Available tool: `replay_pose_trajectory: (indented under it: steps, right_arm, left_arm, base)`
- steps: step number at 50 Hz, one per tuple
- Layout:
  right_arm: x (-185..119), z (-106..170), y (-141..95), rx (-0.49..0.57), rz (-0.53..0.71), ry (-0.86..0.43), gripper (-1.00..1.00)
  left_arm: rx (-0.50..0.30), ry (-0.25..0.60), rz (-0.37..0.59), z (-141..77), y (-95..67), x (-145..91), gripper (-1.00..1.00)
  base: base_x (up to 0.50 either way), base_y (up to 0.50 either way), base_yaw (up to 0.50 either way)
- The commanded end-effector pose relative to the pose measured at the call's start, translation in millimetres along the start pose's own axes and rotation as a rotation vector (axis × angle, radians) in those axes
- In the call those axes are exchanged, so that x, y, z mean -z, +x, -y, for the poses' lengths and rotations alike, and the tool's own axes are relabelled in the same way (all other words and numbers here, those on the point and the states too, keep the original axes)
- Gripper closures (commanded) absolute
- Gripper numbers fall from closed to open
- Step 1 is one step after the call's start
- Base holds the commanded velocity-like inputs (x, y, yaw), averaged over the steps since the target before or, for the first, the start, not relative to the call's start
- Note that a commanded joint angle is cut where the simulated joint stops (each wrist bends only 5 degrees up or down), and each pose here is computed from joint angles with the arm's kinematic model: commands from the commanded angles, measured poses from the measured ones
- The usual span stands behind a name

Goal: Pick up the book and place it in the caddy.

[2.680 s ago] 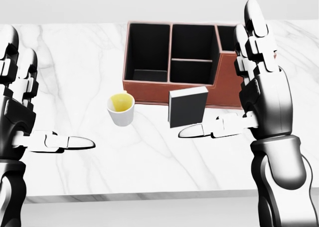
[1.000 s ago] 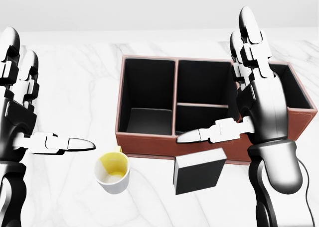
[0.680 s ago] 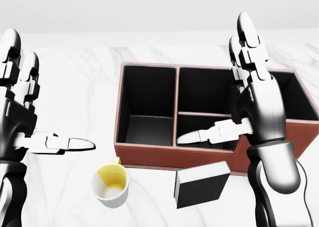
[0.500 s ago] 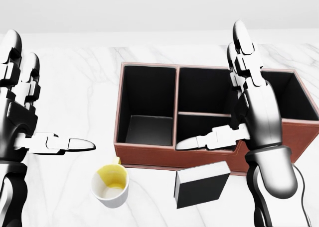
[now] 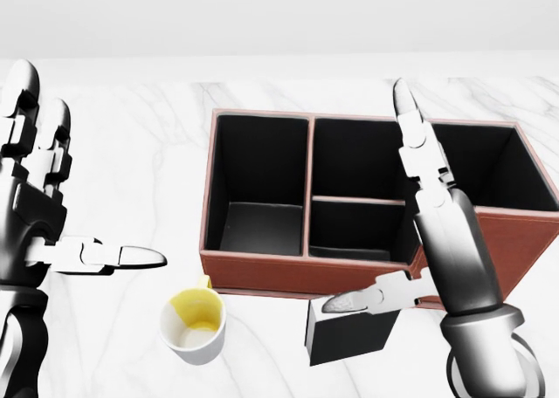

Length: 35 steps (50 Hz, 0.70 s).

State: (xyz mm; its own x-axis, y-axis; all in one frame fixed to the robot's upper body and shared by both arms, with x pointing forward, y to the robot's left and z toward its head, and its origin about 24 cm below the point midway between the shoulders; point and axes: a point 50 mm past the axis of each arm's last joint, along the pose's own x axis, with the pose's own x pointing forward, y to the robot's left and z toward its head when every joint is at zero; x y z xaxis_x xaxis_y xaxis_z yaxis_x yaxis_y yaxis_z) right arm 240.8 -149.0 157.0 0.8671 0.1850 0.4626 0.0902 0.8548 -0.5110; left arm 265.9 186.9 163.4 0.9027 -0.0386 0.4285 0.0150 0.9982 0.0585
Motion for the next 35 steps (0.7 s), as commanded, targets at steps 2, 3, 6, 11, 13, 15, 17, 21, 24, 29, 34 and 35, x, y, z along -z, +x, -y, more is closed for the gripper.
replay_pose_trajectory:
  steps: [2, 3, 6, 11, 13, 15, 17, 21, 24, 29, 34, 35]
  right_arm:
    - [-1.9, 3.0, -8.5, -0.022, -0.022, -0.125, -0.94]
    - [-2.4, 3.1, -8.9, -0.021, -0.021, -0.13, -0.93]
    - [-3.0, 1.7, -11.1, -0.03, -0.026, -0.144, -0.85]
    - [-5.2, 1.2, -13.3, -0.04, -0.024, -0.149, -0.73]
    - [-5.2, 0.0, -15.2, -0.049, -0.03, -0.159, -0.61]
    - [-4.8, -0.6, -16.0, -0.053, -0.034, -0.164, -0.56]
    - [-3.2, -2.5, -17.8, -0.064, -0.046, -0.173, -0.51]
    - [-4.1, -4.4, -21.4, -0.082, -0.053, -0.184, -0.44]
    - [-3.3, -5.2, -23.7, -0.093, -0.062, -0.192, -0.44]
    - [-0.9, -5.9, -27.7, -0.109, -0.083, -0.206, -0.46]
    - [11.1, -8.1, -35.3, -0.137, -0.148, -0.244, -0.47]
    - [13.1, -8.2, -36.4, -0.14, -0.159, -0.251, -0.48]
  left_arm:
    - [-0.003, -0.004, -0.012, -0.8, 0.1, 2.8, -1.0]
    - [-0.003, -0.004, -0.012, -0.8, 0.2, 2.9, -1.0]
    - [-0.003, -0.006, -0.016, -0.7, 0.1, 3.9, -1.0]
    - [-0.003, -0.006, -0.014, -0.7, 0.3, 3.4, -1.0]
    - [-0.004, -0.007, -0.019, -0.9, 0.5, 4.6, -1.0]
    - [-0.005, -0.009, -0.019, -1.0, 0.4, 4.6, -1.0]
    - [-0.005, -0.009, -0.018, -1.1, 0.1, 4.4, -1.0]
    - [-0.005, -0.008, -0.017, -1.1, -0.6, 4.0, -1.0]
    - [-0.006, -0.008, -0.016, -1.5, -0.4, 3.7, -1.0]
    - [-0.005, -0.008, -0.015, -1.3, -0.7, 3.4, -1.0]
    - [-0.005, -0.007, -0.011, -1.2, -0.7, 2.6, -1.0]
    - [-0.005, -0.007, -0.011, -1.2, -0.7, 2.7, -1.0]
  base:
    - [0.0, 0.0, 0.0]
    - [0.0, 0.0, 0.0]
    - [0.0, 0.0, 0.0]
    - [0.0, 0.0, 0.0]
    - [0.0, 0.0, 0.0]
    - [0.0, 0.0, 0.0]
    - [0.0, 0.0, 0.0]
    - [0.0, 0.0, 0.0]
    - [0.0, 0.0, 0.0]
    - [0.0, 0.0, 0.0]
    - [0.0, 0.0, 0.0]
    - [0.0, 0.0, 0.0]
